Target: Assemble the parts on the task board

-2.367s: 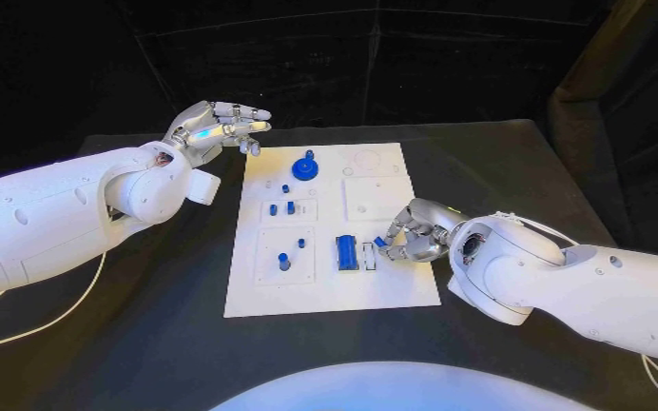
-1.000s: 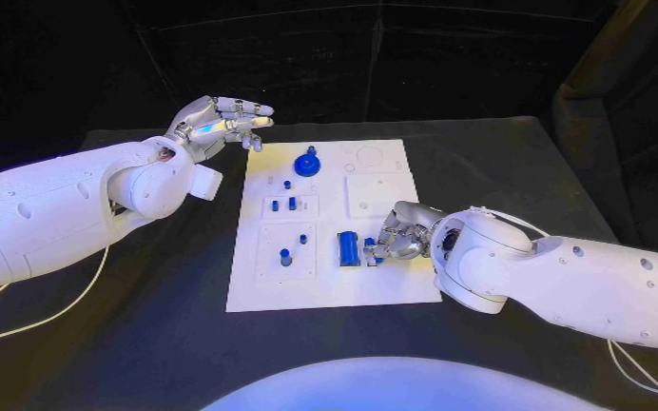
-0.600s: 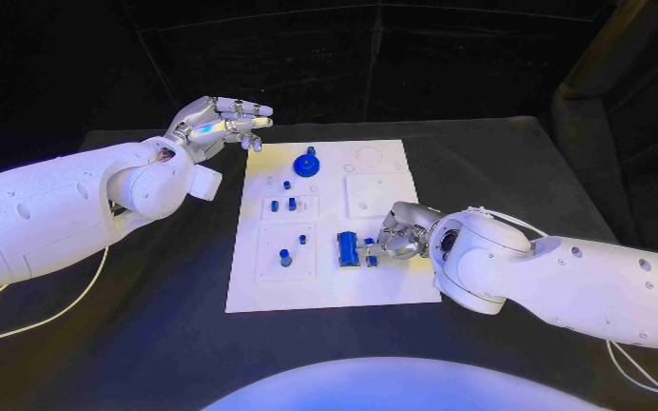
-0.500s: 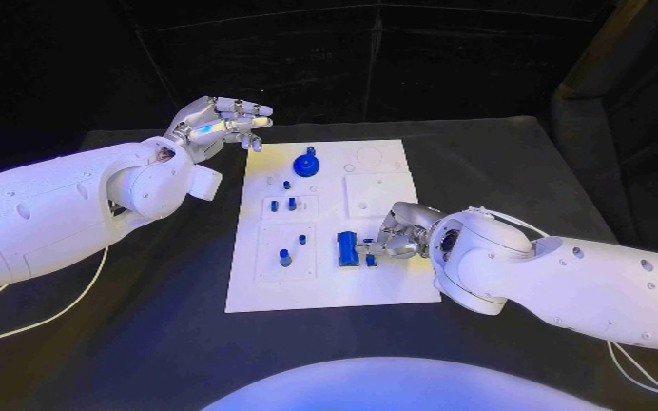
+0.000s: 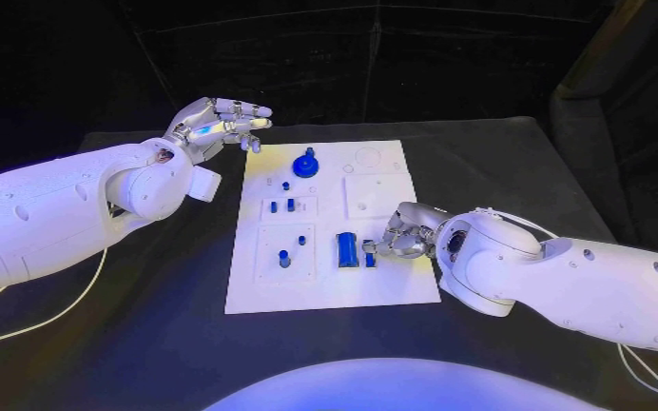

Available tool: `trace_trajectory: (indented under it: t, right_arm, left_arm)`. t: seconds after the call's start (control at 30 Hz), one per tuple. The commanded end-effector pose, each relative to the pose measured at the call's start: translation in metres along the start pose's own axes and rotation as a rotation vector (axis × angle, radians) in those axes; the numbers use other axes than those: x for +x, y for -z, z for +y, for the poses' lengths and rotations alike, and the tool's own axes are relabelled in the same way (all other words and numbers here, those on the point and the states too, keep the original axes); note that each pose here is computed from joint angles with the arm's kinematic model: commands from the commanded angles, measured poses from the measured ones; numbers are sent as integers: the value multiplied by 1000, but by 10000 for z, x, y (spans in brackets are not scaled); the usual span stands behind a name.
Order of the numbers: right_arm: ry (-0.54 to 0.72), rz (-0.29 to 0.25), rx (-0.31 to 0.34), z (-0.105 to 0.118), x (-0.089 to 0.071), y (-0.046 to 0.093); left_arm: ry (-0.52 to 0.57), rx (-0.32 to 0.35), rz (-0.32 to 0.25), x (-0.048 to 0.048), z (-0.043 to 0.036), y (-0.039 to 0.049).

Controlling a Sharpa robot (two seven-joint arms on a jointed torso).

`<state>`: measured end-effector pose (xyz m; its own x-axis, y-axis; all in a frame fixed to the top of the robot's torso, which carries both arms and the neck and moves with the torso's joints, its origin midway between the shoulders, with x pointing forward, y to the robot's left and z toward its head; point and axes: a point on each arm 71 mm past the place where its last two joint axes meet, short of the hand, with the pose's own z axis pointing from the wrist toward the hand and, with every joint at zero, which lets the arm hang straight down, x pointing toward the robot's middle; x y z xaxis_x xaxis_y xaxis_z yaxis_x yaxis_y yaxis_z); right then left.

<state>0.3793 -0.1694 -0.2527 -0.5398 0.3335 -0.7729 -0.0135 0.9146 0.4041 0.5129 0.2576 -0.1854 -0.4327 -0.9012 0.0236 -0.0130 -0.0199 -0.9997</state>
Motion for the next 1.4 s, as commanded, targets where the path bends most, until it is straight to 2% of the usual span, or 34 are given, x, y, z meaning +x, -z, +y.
trace_trajectory:
  t: [0.03, 0.17, 0.27, 0.37, 0.47, 0.6, 0.73, 0.83, 1.07, 1.1, 1.27, 1.4]
  right_arm:
    - [-9, -36, -31, -26, -48, 5]
    - [-114, -74, -124, -72, -128, 4]
    - [-288, -107, -247, -108, -277, -38]
    - [-440, -134, -314, -158, -445, -107]
    - [-616, -170, -349, -264, -693, -273]
    - [-790, -207, -393, -374, -922, -517]
    - [-901, -242, -437, -426, -1082, -746]
    - [-952, -265, -468, -437, -1171, -916]
    - [-1004, -289, -502, -421, -1298, -1185]
    - [-907, -310, -406, -446, -1259, -1177]
    - [-924, -324, -408, -421, -1227, -1144]
    - [-962, -355, -408, -367, -1153, -1062]
  left_arm:
    - [7, 5, 9, 9, -12, -4]
    - [5, 8, 6, 4, -13, -6]
    - [3, 14, 1, 2, -16, -11]
    - [13, 22, -13, -10, -18, -22]
    - [35, 38, -51, -45, -18, -62]
    - [61, 64, -113, -90, -9, -157]
    - [84, 85, -166, -124, 12, -262]
    - [96, 92, -199, -126, 69, -350]
    - [107, 94, -252, -76, 200, -518]
    - [82, 52, -191, -34, 216, -506]
    - [78, 48, -203, 7, 239, -481]
    - [70, 41, -230, 101, 288, -420]
